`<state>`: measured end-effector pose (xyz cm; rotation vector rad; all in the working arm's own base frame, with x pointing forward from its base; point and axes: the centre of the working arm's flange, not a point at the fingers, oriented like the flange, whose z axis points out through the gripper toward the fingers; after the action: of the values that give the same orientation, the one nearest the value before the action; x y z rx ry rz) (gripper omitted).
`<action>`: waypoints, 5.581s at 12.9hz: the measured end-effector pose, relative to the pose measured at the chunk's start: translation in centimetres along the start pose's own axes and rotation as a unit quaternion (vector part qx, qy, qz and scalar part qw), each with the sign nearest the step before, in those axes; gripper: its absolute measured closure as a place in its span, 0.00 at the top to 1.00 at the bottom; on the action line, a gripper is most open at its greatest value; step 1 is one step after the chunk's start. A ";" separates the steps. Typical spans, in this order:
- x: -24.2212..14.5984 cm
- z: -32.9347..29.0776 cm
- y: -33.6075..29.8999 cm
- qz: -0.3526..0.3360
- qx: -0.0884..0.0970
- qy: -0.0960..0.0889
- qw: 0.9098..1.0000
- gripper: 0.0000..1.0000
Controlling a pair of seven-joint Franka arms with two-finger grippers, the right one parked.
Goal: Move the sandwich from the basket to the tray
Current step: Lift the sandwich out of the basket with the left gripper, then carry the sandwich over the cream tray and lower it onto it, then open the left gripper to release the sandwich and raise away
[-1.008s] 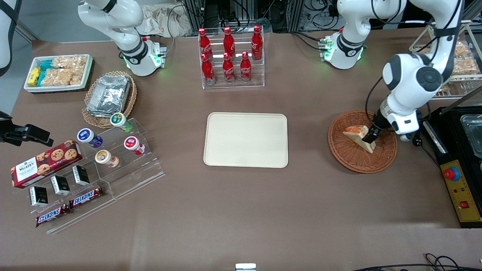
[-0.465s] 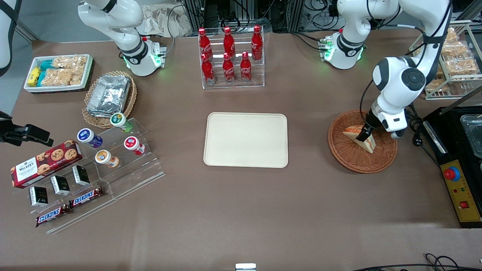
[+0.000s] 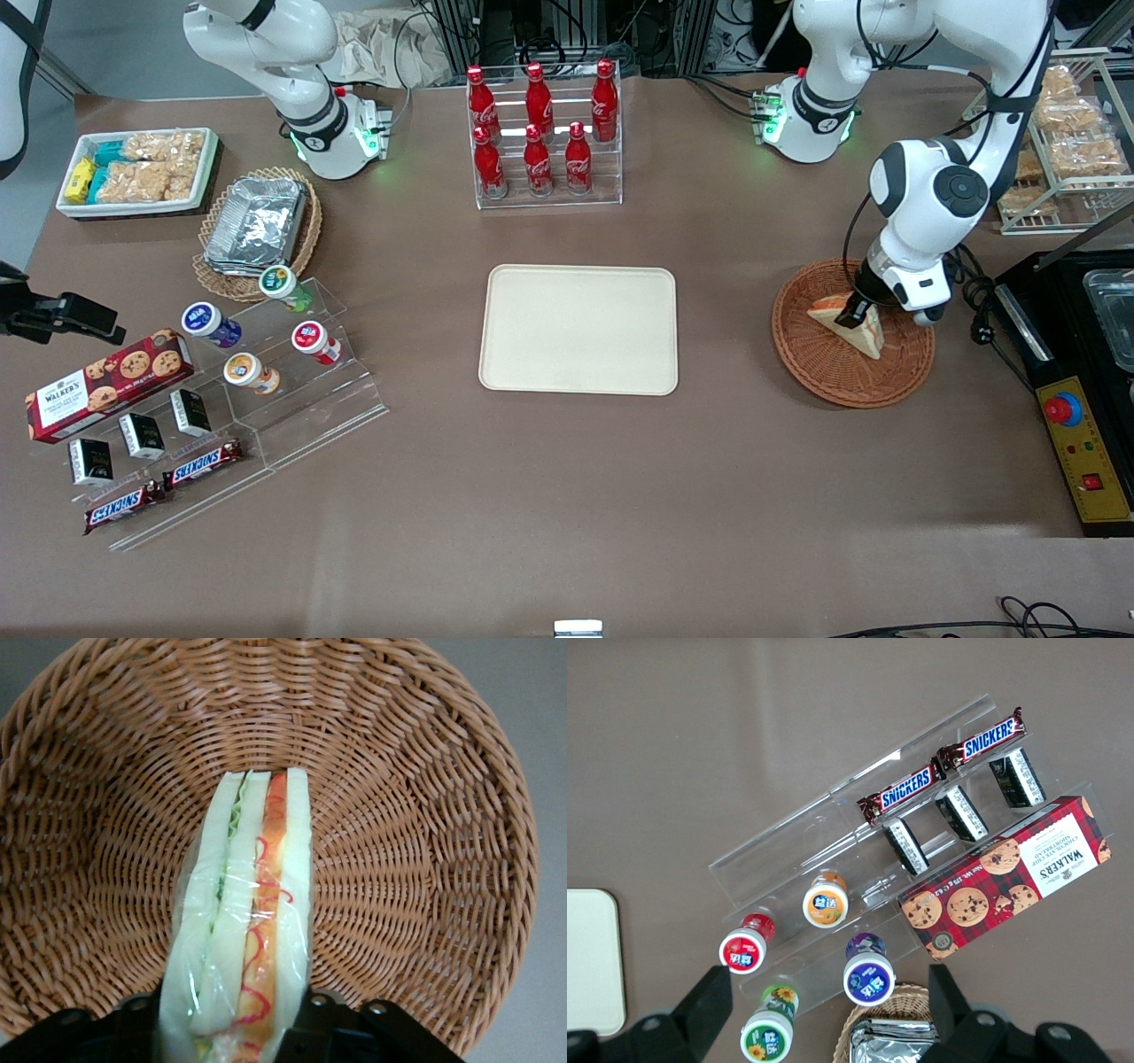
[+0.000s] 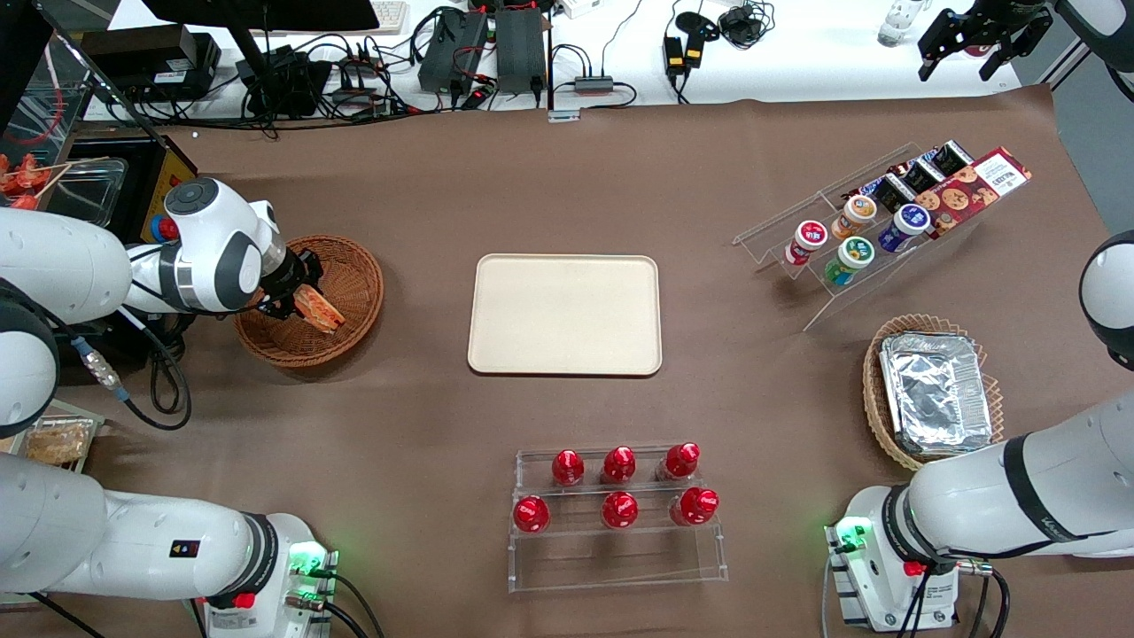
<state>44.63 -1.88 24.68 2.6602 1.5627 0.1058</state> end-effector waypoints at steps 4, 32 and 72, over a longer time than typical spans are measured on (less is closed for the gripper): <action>0.0 -0.6 0.7 -0.004 -0.008 0.003 1.000 0.34; -14.7 -32.2 18.1 0.479 0.019 -0.079 0.874 0.20; -20.3 -25.7 22.6 0.379 0.023 0.034 0.925 1.00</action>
<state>52.25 -30.30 51.55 3.1518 0.4578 0.1895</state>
